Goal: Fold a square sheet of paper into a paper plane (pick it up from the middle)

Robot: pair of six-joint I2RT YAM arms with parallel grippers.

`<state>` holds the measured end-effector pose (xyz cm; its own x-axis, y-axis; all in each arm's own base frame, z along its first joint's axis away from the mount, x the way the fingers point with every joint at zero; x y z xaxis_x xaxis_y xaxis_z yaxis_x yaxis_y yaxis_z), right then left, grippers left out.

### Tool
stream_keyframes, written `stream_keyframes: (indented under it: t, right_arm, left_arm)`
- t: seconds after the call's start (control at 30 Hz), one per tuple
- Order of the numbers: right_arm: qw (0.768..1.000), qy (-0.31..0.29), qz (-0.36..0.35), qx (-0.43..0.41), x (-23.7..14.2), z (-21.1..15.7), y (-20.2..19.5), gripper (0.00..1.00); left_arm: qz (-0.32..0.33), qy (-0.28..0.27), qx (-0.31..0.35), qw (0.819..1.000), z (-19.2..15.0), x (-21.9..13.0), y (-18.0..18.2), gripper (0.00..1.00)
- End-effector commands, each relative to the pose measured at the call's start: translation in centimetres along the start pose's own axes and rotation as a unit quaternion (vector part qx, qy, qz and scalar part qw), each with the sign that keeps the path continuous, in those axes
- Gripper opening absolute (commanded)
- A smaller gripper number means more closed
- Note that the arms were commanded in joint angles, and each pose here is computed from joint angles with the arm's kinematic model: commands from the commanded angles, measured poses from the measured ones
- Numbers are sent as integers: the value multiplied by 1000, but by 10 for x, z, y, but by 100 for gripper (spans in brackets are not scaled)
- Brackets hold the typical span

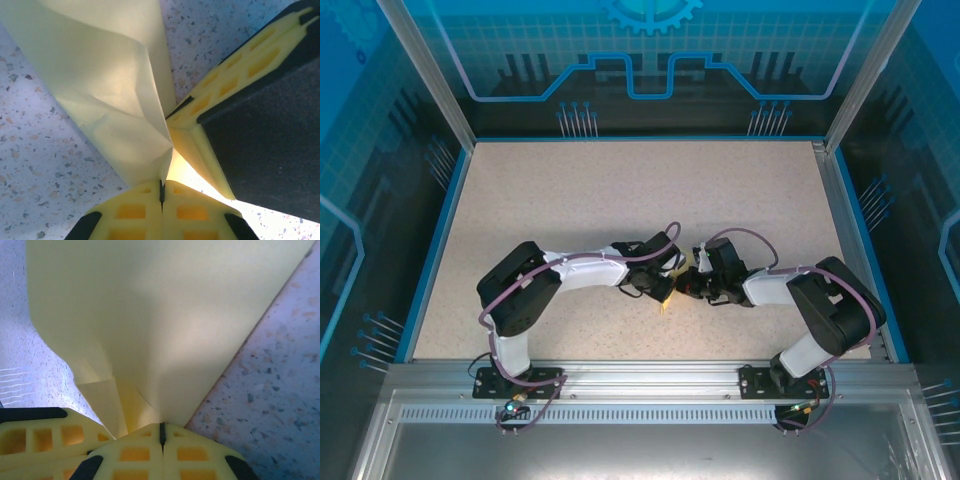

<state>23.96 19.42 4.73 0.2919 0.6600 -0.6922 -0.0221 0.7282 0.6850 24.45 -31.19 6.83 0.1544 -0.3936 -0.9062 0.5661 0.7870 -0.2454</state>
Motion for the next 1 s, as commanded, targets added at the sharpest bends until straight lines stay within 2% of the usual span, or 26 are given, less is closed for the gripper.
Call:
stream_keyframes:
  t: [0.0, 0.33, 0.73, 0.97]
  right_arm:
    - [1000, 1, -5, 12, 3, -2, -10, 2]
    - [1000, 2, 3, 16, 4, -3, -11, 2]
    - [1000, 0, 10, 18, 1, -2, -10, 2]
    - [1000, -11, 14, 16, -8, 2, -7, 2]
  left_arm:
    - [-7, -3, 20, 1000, 3, -2, -8, 5]
    - [-23, -2, 22, 999, 3, 1, -11, 6]
    - [-43, 15, 28, 999, -12, 13, -10, 15]
    - [-45, 19, 37, 998, -18, 14, -9, 16]
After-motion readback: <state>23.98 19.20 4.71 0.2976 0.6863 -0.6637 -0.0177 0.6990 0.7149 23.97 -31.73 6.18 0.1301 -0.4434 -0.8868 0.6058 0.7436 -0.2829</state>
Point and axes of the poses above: each hand's point on the last joint's axis, 136 mm out from that joint toward the fingers, its own x axis out along the fingers, its own y axis along the line the jaws close on, z = x × y, the point moved 5 cm from there along -x, back along the fingers
